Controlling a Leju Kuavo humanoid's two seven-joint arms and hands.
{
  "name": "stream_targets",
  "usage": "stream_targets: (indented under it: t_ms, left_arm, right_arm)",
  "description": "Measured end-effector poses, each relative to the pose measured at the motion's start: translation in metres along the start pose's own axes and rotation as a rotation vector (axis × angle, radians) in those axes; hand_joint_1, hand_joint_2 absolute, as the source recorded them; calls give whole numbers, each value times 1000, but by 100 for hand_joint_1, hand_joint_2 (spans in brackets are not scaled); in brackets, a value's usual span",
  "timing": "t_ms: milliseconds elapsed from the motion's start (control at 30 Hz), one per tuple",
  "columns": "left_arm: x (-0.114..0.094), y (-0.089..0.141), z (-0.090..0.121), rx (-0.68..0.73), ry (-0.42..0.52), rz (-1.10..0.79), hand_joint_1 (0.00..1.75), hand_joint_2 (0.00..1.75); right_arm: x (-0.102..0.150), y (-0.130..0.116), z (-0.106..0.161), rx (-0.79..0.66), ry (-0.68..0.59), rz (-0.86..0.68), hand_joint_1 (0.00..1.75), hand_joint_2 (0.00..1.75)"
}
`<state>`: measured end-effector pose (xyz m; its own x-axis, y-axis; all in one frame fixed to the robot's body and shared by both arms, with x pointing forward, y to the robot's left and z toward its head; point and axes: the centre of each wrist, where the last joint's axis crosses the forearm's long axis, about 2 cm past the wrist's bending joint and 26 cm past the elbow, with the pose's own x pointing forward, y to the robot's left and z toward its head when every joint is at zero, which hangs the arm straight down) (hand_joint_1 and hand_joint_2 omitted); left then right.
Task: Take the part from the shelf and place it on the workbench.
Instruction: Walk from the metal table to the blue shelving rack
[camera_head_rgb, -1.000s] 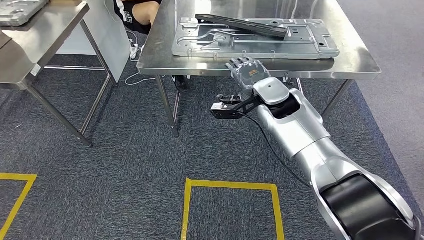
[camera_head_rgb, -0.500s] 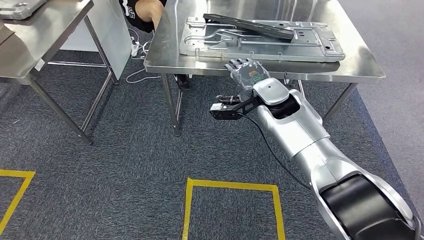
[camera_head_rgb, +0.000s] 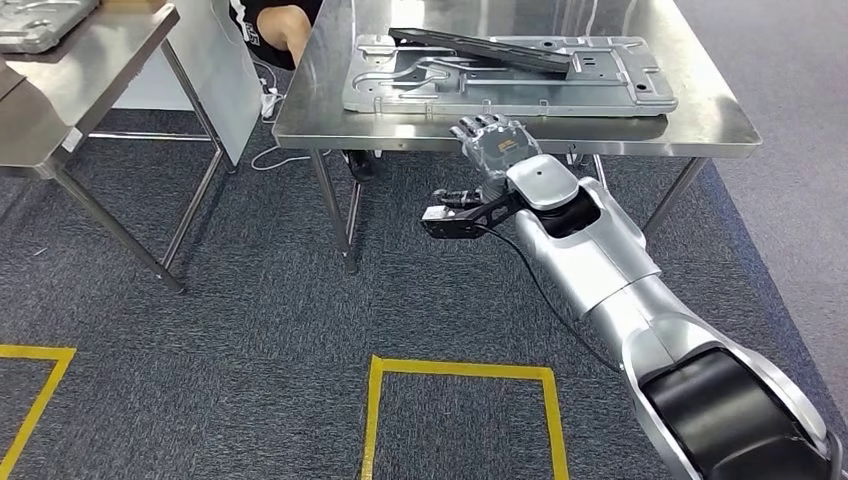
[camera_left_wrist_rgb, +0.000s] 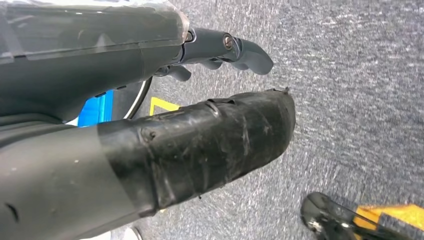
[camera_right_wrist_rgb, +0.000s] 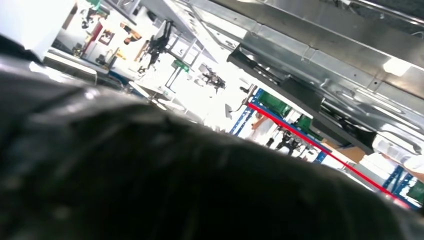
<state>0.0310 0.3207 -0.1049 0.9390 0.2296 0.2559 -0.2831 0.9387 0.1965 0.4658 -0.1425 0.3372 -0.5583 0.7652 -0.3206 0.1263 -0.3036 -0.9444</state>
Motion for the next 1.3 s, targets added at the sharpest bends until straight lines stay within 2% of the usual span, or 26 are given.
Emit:
stream_targets:
  t_ms: [1300]
  left_arm:
    - [2, 1, 0, 2, -3, 0, 0, 0]
  right_arm:
    - [-1, -2, 0, -4, 2, 3, 0, 0]
